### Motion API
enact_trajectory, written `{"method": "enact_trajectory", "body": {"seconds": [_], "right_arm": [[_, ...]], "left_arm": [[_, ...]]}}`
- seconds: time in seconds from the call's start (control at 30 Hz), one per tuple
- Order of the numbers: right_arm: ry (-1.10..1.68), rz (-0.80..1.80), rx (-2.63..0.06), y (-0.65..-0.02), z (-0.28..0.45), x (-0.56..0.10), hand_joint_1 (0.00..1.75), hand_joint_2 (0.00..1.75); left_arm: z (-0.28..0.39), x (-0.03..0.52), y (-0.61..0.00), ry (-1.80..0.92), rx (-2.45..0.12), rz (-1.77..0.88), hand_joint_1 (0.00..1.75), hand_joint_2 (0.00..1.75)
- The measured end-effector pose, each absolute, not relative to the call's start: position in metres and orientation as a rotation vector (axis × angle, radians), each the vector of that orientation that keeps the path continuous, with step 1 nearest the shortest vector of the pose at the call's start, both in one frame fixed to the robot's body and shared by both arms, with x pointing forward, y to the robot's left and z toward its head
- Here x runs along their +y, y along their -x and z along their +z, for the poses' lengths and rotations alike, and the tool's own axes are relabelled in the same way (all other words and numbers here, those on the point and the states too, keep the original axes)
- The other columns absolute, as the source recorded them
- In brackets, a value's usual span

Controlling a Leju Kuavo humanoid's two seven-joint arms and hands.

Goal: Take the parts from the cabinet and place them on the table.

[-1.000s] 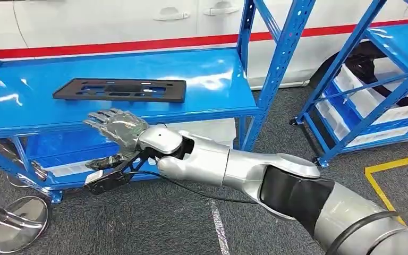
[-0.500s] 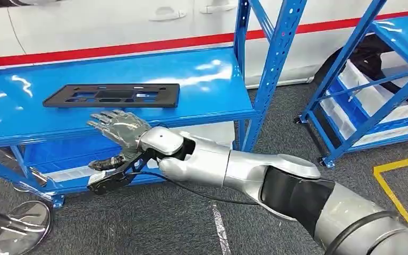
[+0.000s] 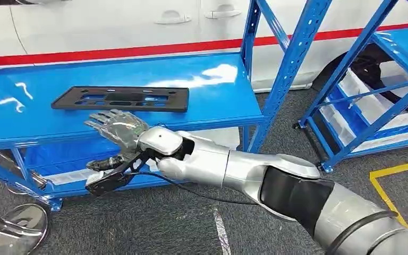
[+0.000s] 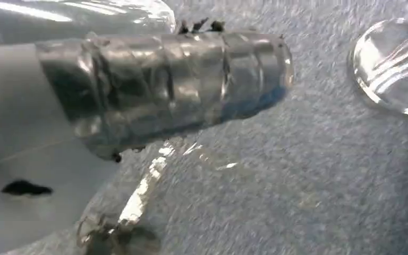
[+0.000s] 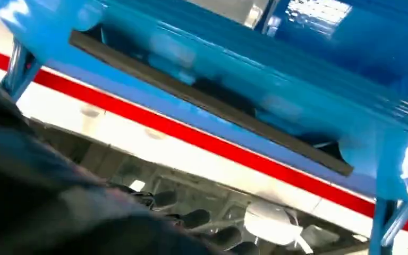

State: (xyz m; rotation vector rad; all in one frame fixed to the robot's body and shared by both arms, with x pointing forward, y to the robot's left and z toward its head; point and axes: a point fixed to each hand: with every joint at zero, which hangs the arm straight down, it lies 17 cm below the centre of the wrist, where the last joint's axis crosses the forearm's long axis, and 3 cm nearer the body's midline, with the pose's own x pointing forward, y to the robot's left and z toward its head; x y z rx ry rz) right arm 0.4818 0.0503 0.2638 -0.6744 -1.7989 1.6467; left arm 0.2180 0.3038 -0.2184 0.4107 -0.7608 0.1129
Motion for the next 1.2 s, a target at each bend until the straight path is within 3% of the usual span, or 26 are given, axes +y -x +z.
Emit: {"method": "enact_trajectory", "body": {"seconds": [1.2], "right_arm": [[0.674,1.669,-1.729,-0.485,0.240,0.039,0.00,0.00]], "left_arm": [[-0.222,0.302,-0.208,-0.407,-0.744,0.111,0.00,0.00]]}}
